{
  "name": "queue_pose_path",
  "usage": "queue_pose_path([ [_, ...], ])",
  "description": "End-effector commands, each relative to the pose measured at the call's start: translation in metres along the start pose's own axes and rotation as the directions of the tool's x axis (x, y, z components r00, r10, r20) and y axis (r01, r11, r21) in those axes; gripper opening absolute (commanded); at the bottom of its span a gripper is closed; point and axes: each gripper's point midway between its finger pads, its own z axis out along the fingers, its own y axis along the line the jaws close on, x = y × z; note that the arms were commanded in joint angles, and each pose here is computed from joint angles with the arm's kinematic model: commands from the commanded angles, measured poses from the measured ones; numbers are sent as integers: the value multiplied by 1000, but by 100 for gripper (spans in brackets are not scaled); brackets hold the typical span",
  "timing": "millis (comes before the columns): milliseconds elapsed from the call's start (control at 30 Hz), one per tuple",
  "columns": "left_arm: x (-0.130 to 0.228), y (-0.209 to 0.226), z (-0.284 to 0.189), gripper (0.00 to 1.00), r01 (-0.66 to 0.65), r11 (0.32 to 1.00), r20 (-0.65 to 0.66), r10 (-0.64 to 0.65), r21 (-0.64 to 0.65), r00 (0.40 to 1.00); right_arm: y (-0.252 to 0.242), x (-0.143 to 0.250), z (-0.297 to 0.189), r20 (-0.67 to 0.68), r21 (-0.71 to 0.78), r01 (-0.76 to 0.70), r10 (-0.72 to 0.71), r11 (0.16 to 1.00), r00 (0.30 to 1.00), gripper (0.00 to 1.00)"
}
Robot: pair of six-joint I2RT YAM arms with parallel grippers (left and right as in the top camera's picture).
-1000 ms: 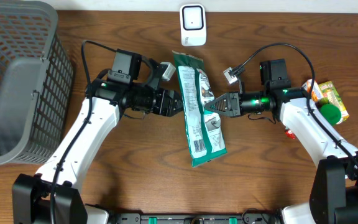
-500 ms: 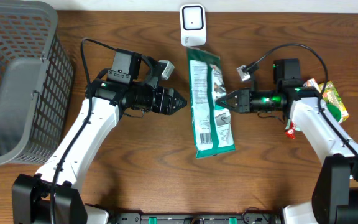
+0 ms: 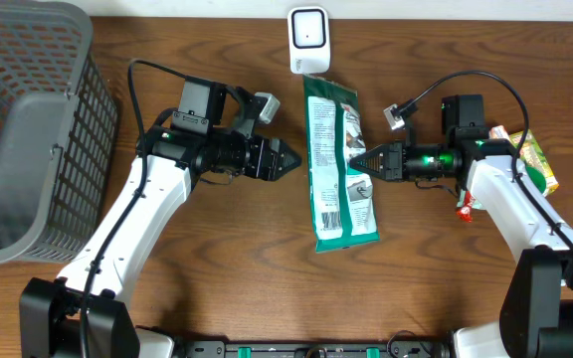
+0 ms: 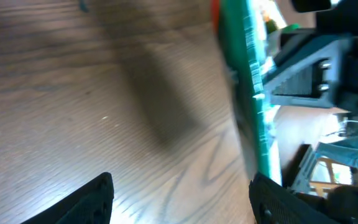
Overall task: Scan the item barcode
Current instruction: 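Hold the glove pack upright between both grippers and raise it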
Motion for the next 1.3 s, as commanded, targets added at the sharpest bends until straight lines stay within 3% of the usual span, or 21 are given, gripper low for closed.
queue_pose_path([
  [0, 0, -10, -1, 71, 9, 998, 1, -9, 67, 1000, 4, 0, 1, -5, -10, 22, -22, 1000, 1000, 1],
  [333, -1, -29, 7, 71, -41, 992, 3, 41, 121, 999, 8, 4, 7, -23, -17, 11, -11, 1000, 1000, 1],
  [633, 1, -31, 21, 69, -81, 995, -7, 82, 52, 997, 33, 12, 26, -72, -95, 32, -39, 995, 997, 1],
  [933, -4, -24, 21, 20, -96, 995, 13, 96, 3, 995, 33, 12, 26, -73, -97, 33, -40, 995, 997, 1],
  [1000, -7, -25, 21, 13, -89, 996, 24, 89, 5, 996, 33, 12, 26, -73, -97, 33, -40, 995, 997, 7],
  [1067, -10, -26, 21, 8, -64, 998, 38, 63, 8, 997, 35, 12, 26, -73, -108, 34, -42, 994, 996, 20],
  [1267, -16, -34, 17, 7, -15, 997, 54, 11, 77, 998, 41, 8, 11, -40, -186, 90, -99, 978, 994, 50],
])
